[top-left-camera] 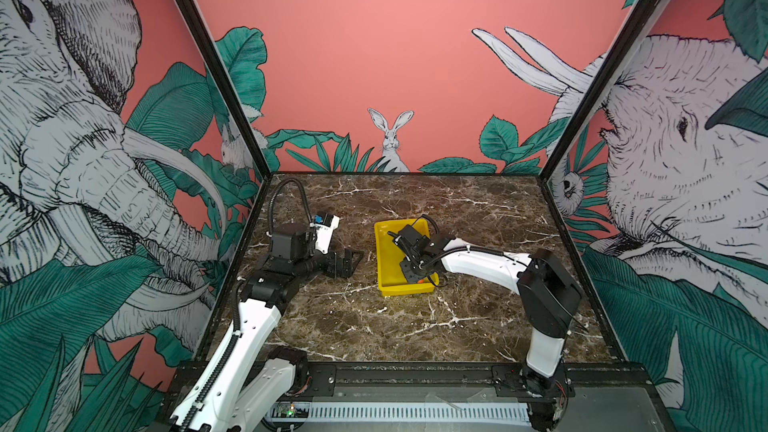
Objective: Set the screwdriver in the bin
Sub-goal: 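Lower the screwdriver into the yellow bin and open the right gripper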
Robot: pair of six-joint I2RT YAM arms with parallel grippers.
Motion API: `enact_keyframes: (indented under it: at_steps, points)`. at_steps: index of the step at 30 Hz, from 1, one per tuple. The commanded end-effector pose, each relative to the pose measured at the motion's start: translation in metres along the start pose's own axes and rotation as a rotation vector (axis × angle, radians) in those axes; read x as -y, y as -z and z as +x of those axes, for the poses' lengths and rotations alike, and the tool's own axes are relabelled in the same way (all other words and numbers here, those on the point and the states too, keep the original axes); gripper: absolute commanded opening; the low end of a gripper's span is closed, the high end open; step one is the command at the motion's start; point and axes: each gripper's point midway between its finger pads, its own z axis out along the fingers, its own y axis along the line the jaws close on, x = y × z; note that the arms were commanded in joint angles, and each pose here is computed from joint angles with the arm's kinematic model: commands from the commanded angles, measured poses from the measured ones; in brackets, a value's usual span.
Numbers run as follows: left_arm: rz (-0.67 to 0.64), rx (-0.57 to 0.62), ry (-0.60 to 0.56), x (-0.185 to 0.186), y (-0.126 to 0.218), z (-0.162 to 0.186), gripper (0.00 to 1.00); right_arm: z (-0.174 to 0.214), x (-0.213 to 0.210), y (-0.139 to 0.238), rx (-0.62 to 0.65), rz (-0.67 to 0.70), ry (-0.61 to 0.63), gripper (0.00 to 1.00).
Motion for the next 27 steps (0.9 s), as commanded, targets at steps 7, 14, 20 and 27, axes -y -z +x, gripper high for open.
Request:
enact_keyframes:
  at_steps: [7,14,20,27]
  points:
    - [0.017,0.007,0.003,0.003,-0.001,0.001,1.0,-0.013,0.002,-0.002,0.045,0.039,-0.052,0.33]
    - [0.016,0.005,0.006,0.002,-0.001,0.001,1.0,-0.019,0.001,0.0,0.058,0.044,-0.057,0.39]
    - [0.013,-0.006,0.009,0.001,-0.003,0.003,1.0,-0.025,-0.001,0.014,0.09,0.042,-0.052,0.41]
    - [0.016,-0.009,0.014,0.002,-0.003,0.003,1.0,-0.046,0.005,0.068,0.196,0.032,-0.031,0.44]
